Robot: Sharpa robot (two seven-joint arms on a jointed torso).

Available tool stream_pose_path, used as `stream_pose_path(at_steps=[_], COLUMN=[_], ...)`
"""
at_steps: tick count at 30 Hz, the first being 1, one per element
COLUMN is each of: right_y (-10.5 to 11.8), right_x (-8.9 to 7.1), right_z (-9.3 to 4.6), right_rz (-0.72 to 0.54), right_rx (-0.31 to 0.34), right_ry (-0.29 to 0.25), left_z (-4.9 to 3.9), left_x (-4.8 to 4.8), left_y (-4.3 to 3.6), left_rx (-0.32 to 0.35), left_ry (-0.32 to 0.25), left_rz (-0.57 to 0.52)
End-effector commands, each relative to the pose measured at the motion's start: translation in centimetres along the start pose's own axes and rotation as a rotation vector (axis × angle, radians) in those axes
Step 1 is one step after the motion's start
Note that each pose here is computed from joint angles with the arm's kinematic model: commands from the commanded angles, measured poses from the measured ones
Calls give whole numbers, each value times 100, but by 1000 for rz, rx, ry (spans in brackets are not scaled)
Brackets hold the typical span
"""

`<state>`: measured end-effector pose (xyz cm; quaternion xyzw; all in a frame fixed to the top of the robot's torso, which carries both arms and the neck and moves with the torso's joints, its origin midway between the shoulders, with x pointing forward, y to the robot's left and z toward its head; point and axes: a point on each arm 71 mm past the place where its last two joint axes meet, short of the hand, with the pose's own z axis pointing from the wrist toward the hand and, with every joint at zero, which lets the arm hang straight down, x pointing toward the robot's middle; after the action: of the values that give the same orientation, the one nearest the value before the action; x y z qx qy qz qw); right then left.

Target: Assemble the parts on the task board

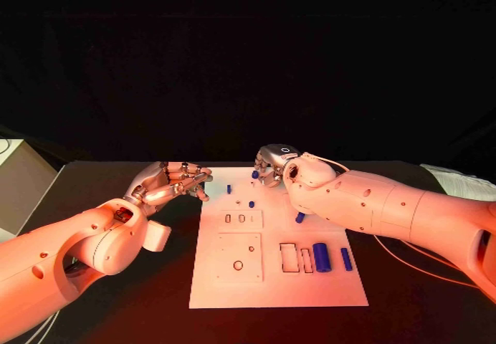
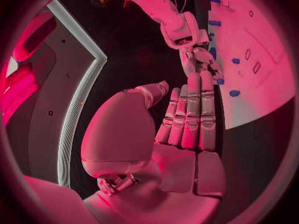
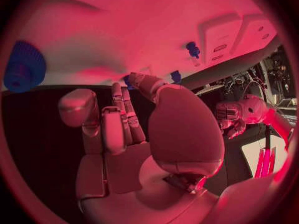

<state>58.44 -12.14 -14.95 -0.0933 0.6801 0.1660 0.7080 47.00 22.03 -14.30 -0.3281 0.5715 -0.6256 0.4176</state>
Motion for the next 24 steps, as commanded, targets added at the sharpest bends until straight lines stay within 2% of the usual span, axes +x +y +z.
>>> stream_pose_path(at_steps=[1,7,11,17,19,24], right_y=[-4,-83,-167,-384,-499,-802], right_x=[-7,-38,-80,-212,-256,-266], right_z=[-9,-61,-142,-317,-371,-482], right_rz=[-6,3,47,237,321,548], right_rx=[-18,-15,-17,-43,-26,79], right_ry=[-11,-42,-68,-119,-111,-1], left_z=[5,3,1,-7,-9,-9], left_x=[16,-9,-34,-105,-131,-168], left_y=[-7,2,10,32,41,57], left_rx=[3,0,-2,-9,-10,-14], left_ry=[19,13,7,-9,-15,-23], left_rz=[-2,1,3,11,14,17])
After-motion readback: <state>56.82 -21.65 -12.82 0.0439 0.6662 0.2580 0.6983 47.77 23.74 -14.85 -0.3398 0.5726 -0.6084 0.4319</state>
